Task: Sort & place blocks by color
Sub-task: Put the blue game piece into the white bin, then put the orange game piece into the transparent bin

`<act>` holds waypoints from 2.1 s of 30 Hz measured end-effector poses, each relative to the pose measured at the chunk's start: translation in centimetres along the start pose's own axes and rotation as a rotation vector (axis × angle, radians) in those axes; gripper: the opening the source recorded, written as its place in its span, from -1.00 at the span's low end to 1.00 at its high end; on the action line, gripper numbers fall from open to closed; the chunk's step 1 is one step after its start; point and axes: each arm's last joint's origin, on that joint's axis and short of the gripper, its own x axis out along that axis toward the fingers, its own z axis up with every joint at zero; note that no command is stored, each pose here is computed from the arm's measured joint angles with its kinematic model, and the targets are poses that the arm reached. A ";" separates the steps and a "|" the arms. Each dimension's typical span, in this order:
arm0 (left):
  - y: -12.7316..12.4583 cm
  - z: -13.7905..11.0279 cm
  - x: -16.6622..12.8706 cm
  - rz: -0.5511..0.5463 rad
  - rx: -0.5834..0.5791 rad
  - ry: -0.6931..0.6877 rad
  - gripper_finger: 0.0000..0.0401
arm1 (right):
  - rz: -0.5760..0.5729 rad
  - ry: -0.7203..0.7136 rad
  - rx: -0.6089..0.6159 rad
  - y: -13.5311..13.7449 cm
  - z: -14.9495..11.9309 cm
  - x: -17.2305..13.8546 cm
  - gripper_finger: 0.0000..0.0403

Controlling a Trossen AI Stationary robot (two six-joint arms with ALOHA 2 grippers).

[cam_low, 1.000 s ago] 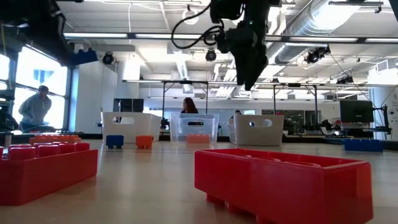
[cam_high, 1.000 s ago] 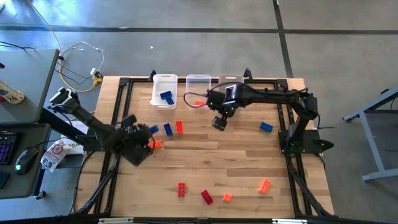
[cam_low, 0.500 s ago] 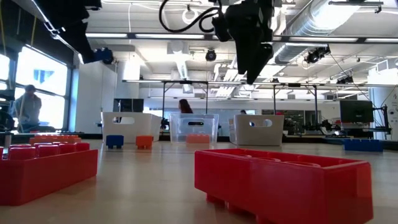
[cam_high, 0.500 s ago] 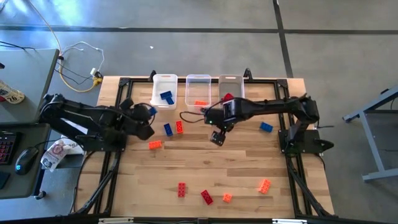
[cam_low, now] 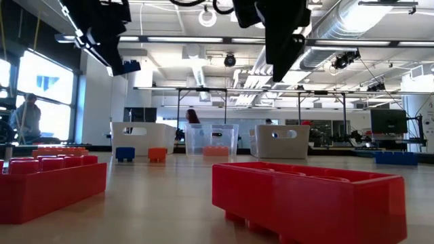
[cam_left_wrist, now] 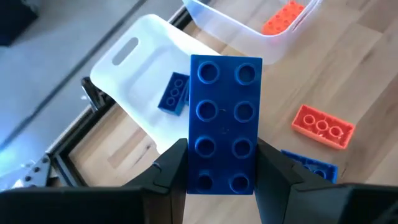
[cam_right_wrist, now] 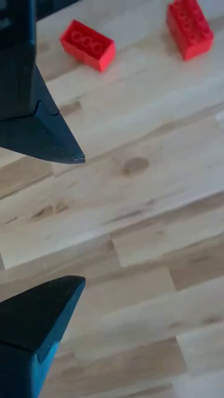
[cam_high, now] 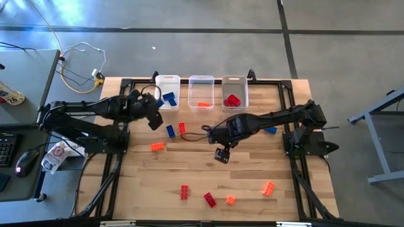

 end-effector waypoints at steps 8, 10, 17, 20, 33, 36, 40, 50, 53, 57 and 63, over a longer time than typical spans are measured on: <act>2.4 1.6 2.1 -0.049 -0.082 0.029 -0.44 | 0.022 -0.032 -0.106 3.3 -1.7 0.0 0.47; 2.9 1.9 2.7 -0.063 -0.101 0.037 -0.44 | 0.041 -0.047 -0.128 4.1 -2.0 -0.1 0.47; 4.2 2.4 5.5 -0.077 -0.131 0.133 -0.44 | 0.074 -0.054 -0.203 6.4 -3.6 -0.2 0.47; 4.4 2.5 6.7 -0.059 -0.144 0.173 -0.44 | 0.084 -0.053 -0.227 7.2 -4.3 -0.3 0.47; 4.2 3.4 11.9 -0.120 -0.202 0.234 -0.41 | 0.125 -0.079 -0.165 10.3 -6.8 -0.6 0.47; 4.4 3.3 13.0 -0.112 -0.210 0.251 -0.40 | 0.138 -0.083 -0.188 10.9 -7.5 -0.7 0.47; 4.8 3.3 14.0 -0.100 -0.214 0.257 -0.40 | 0.143 -0.113 -0.209 11.6 -8.0 -0.8 0.47; 5.9 3.1 14.6 -0.082 -0.275 0.275 -0.34 | 0.179 -0.151 -0.268 12.8 -9.9 1.3 0.47; 6.1 3.1 14.7 -0.074 -0.318 0.278 -0.25 | 0.190 -0.147 -0.268 13.0 -10.6 1.9 0.47; 6.1 3.1 14.7 -0.072 -0.330 0.278 -0.15 | 0.202 -0.144 -0.267 13.3 -11.4 2.6 0.47; 6.1 3.1 14.7 -0.079 -0.338 0.280 -0.03 | 0.238 -0.169 -0.343 13.8 -12.9 4.0 0.47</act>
